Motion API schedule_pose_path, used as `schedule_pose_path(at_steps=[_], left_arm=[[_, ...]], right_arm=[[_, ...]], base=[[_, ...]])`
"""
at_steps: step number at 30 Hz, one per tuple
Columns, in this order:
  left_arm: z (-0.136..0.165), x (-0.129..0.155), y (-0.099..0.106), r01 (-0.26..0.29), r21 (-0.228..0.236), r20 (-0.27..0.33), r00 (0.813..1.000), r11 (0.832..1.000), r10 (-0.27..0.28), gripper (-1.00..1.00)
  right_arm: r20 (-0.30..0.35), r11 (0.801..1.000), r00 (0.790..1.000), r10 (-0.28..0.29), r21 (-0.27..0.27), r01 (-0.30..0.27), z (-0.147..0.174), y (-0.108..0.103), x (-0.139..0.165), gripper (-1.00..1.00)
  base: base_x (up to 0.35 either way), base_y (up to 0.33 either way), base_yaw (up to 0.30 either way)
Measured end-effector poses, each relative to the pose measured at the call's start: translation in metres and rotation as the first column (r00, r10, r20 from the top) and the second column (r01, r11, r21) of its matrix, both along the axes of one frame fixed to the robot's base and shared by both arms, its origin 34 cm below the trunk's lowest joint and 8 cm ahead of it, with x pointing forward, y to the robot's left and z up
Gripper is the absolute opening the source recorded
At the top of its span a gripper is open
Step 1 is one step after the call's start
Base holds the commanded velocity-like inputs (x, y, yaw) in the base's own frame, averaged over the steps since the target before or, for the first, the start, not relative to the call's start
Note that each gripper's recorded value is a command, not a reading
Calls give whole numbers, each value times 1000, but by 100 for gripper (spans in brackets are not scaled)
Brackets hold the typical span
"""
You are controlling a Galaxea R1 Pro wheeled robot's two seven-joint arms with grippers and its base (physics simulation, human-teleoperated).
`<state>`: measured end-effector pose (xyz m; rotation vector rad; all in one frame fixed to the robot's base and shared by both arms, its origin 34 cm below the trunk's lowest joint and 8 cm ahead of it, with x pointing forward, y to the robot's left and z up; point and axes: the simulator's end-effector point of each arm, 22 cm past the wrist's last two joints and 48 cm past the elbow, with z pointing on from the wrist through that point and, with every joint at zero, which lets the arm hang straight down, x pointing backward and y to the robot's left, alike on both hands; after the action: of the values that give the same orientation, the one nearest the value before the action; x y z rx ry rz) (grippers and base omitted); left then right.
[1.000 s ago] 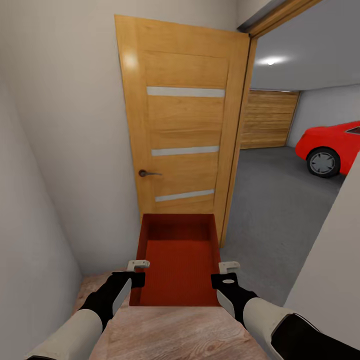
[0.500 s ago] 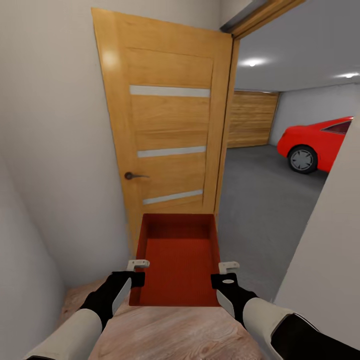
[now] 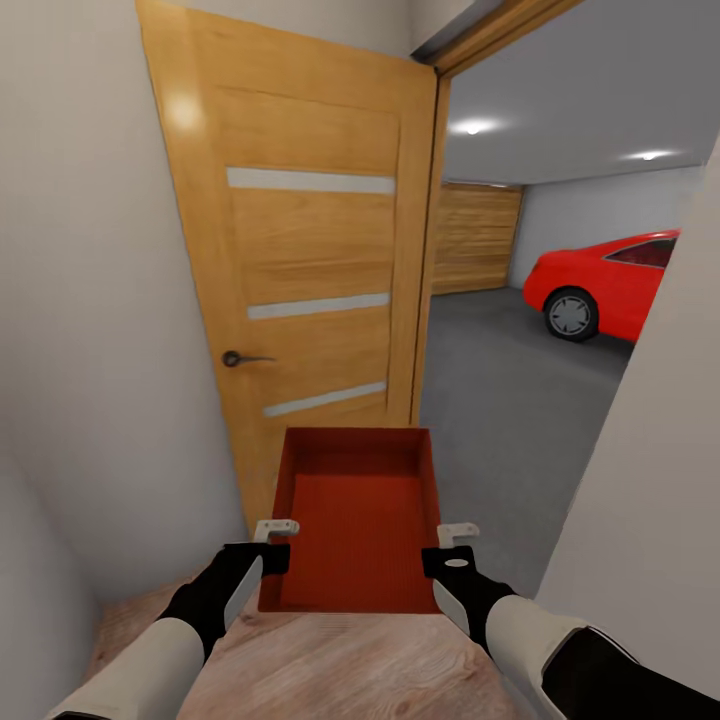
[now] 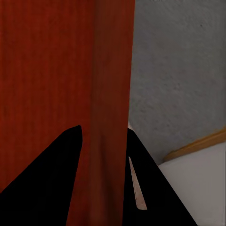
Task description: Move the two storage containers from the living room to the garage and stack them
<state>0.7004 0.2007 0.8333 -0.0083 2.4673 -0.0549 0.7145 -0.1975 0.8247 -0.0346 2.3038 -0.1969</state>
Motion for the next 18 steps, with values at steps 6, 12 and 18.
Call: schedule_pose_path(at_steps=[6,12,18], left_arm=[[2,2,-1,0,-1,11,1000,1000,0,-100],[1,2,0,1,1,6,1000,1000,-1,-100],[1,1,0,1,3,0,1000,1000,-1,-100]], right_arm=[[11,1000,1000,-1,0,1,2,-1,2,-100],[6,1000,1000,-2,1,2,1,0,1,-100],[0,1000,1000,-1,2,1,0,0,0,-100]], base=[[238,222,-1],[143,125,-40],[9,8,-222]])
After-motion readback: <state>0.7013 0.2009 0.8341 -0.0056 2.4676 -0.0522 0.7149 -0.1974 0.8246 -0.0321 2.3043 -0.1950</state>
